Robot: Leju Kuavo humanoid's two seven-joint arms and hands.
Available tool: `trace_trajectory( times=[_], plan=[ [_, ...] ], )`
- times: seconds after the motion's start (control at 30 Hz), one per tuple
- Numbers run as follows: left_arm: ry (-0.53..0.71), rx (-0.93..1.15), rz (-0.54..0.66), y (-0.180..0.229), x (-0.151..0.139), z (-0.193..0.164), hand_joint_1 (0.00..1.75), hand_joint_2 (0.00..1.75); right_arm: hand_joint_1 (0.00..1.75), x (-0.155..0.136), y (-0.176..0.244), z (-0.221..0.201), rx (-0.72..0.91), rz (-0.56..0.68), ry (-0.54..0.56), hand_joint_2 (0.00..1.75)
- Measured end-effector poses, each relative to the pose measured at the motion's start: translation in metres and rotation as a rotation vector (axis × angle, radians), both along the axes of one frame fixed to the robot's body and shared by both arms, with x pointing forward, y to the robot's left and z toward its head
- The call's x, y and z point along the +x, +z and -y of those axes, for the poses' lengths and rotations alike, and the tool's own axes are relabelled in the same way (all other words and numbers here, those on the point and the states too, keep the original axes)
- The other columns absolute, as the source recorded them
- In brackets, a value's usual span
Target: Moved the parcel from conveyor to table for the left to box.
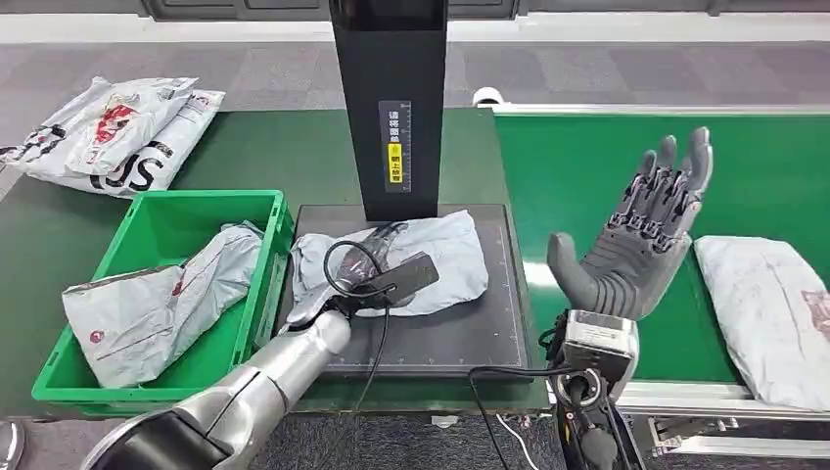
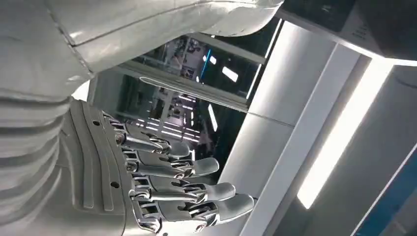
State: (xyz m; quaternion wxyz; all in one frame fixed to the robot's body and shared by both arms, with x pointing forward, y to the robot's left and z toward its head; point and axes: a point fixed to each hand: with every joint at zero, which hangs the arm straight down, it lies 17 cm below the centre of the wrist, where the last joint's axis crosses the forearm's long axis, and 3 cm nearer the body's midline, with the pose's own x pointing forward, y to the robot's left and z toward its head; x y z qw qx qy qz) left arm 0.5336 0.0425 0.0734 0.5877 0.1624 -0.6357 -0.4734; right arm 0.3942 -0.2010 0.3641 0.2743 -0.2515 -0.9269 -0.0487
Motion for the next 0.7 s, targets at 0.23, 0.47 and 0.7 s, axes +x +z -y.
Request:
trace_trajectory(
  times=[0.23, 0.47, 0.7],
  plan=[
    [0.015, 0.179, -0.027, -0.025, 0.000, -0.021, 0.00, 1.75, 0.00, -0.001, 0.001, 0.001, 0.008, 0.009, 0.005, 1.75],
    [0.007, 0.258, -0.040, -0.036, -0.001, -0.031, 1.75, 1.75, 0.00, 0.000, 0.004, 0.001, 0.013, 0.018, 0.008, 1.75],
    [0.006, 0.271, -0.037, -0.035, 0.002, -0.038, 1.75, 1.75, 0.00, -0.001, 0.004, 0.002, 0.020, 0.018, 0.011, 1.75]
  ],
)
